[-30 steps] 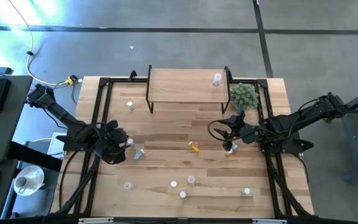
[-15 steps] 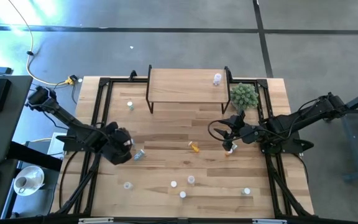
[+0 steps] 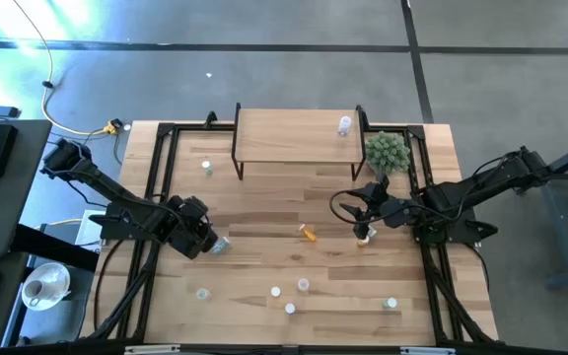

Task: Pick and place medicine bottles onto shelf by color
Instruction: Put the top left blue pill bottle on the shelf

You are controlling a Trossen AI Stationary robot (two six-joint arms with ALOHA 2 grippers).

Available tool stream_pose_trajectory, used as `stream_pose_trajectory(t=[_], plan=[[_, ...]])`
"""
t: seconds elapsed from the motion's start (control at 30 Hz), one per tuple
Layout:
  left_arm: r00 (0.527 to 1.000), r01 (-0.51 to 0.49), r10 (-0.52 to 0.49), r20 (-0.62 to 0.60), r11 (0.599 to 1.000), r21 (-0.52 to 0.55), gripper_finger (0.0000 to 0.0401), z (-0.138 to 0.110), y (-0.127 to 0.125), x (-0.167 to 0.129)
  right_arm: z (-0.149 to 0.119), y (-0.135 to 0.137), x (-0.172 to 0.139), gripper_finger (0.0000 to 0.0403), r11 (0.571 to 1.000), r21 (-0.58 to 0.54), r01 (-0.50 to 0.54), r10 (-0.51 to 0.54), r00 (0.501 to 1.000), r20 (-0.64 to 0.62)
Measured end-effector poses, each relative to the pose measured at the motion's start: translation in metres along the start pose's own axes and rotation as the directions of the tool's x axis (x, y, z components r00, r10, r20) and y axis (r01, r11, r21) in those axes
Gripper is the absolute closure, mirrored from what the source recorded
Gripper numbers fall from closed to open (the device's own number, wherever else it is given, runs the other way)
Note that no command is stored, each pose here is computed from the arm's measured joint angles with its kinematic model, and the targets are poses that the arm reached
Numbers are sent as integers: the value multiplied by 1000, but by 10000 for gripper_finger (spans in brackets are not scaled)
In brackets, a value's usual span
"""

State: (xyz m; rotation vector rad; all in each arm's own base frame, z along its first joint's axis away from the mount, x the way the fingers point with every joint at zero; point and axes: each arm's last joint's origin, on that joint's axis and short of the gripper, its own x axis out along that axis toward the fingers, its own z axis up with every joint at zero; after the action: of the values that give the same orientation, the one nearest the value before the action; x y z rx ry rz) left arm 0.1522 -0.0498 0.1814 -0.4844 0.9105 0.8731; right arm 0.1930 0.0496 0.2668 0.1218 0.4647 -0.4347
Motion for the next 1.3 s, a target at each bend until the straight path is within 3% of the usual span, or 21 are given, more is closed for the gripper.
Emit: stream_pose_trajectory(t=[0.2,0.4,0.87,1.3], plan=[[999,-33,29,-40,994,-104,199,0,-1,6,0,0,0,213,1000,0,0,0,1000,0],[995,-82,75,-69,992,-94,199,-1,-4,14,0,0,0,213,1000,0,0,0,1000,0],[991,-84,73,-116,992,-98,202,-4,-6,16,0,0,0,213,1000,0,0,0,1000,0],[990,-79,69,-123,994,-78,289,-4,-7,16,0,0,0,213,1000,-1,0,0,1000,0]])
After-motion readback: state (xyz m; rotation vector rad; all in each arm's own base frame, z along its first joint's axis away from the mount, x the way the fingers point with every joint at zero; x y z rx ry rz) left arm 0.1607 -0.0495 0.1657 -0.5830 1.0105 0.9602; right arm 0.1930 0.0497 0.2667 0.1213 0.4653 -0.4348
